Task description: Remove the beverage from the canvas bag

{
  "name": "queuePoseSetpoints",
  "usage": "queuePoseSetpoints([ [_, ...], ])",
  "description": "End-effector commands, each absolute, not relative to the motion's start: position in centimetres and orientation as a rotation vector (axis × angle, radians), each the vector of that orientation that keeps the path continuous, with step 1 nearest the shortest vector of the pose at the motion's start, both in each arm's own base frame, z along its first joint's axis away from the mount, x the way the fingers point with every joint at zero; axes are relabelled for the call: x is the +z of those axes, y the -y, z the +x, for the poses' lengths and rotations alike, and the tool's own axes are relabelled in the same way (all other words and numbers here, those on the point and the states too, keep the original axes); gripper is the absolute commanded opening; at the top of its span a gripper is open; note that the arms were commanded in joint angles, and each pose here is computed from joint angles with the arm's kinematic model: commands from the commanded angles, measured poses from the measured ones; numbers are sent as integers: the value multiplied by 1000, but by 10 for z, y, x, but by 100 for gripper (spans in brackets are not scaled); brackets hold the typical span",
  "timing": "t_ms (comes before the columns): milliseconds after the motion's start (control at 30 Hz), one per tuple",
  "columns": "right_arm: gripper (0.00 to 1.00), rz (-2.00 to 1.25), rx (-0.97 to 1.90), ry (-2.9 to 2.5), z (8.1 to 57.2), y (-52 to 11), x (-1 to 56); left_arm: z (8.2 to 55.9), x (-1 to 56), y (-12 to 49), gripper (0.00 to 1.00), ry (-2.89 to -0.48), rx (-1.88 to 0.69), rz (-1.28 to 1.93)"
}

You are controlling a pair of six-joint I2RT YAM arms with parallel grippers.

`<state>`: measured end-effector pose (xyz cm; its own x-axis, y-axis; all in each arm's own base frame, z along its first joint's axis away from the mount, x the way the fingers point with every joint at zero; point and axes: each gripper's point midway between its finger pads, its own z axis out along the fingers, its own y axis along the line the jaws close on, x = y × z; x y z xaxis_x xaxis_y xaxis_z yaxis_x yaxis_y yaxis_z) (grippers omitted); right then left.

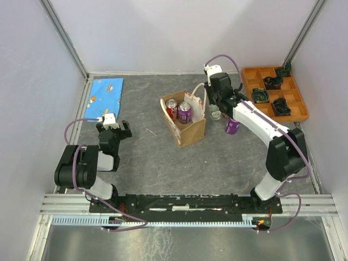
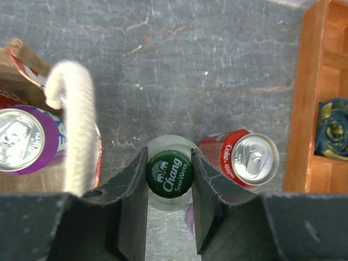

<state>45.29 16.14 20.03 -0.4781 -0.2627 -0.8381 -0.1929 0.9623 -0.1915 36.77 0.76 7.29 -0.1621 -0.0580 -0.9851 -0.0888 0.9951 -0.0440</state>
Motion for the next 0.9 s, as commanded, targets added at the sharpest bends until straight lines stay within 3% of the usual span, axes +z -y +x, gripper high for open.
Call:
queuePoseSetpoints([
  [0,0,-164,-36,-1908,480,-159,239,376,91,-9,99,-1675,61,-78],
  [733,0,-125,101,-1890,487,-165,193,376,92,-10,99,-1673,61,-79],
  [800,11,-123,95,-1893,487,-164,193,376,92,-10,99,-1672,62,-79],
  [867,32,-119,87,-1898,486,-163,193,376,92,-10,99,-1673,62,-79],
])
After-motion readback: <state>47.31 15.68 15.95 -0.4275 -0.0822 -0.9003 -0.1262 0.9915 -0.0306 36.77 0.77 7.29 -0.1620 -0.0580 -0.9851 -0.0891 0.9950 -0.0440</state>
